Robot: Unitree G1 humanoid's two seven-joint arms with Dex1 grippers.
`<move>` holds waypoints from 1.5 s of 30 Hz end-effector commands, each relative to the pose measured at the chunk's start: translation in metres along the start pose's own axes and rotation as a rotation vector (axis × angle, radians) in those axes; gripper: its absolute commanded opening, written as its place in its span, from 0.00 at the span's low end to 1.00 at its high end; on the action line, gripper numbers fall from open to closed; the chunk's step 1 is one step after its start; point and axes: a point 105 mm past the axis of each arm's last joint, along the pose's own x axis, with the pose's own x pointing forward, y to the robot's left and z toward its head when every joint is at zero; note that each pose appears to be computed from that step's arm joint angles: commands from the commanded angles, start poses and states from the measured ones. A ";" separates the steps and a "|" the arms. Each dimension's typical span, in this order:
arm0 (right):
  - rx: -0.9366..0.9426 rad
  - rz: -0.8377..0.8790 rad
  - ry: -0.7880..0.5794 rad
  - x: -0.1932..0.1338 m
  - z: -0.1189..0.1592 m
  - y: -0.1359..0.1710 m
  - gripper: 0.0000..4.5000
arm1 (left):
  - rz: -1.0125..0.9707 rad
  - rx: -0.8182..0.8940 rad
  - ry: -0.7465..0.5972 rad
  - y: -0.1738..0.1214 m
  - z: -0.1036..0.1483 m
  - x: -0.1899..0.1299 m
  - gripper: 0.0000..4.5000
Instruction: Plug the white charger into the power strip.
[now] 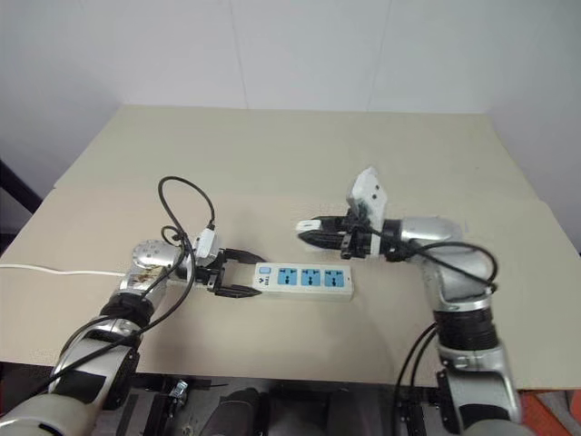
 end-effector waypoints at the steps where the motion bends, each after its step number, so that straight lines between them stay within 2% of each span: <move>1: 0.017 0.011 -0.179 -0.001 0.014 -0.004 0.24 | -0.041 0.005 0.029 -0.003 -0.003 0.005 0.71; 7: 0.010 0.107 -0.248 0.007 -0.006 0.006 0.24 | -0.043 -0.001 0.035 -0.006 -0.007 0.002 0.71; 10: -0.004 0.139 -0.228 0.011 -0.024 0.010 0.24 | -0.048 -0.005 0.043 -0.007 -0.008 0.001 0.71; 17: 0.007 0.183 -0.189 0.017 -0.039 0.007 0.24 | -0.047 -0.006 0.043 -0.005 -0.007 0.001 0.71; 32: 0.010 0.187 -0.163 0.031 -0.053 0.003 0.24 | -0.031 -0.008 0.028 -0.003 -0.005 -0.001 0.71; 45: 0.021 0.135 -0.139 0.027 -0.062 -0.007 0.24 | -0.028 -0.010 0.018 -0.004 -0.005 0.000 0.71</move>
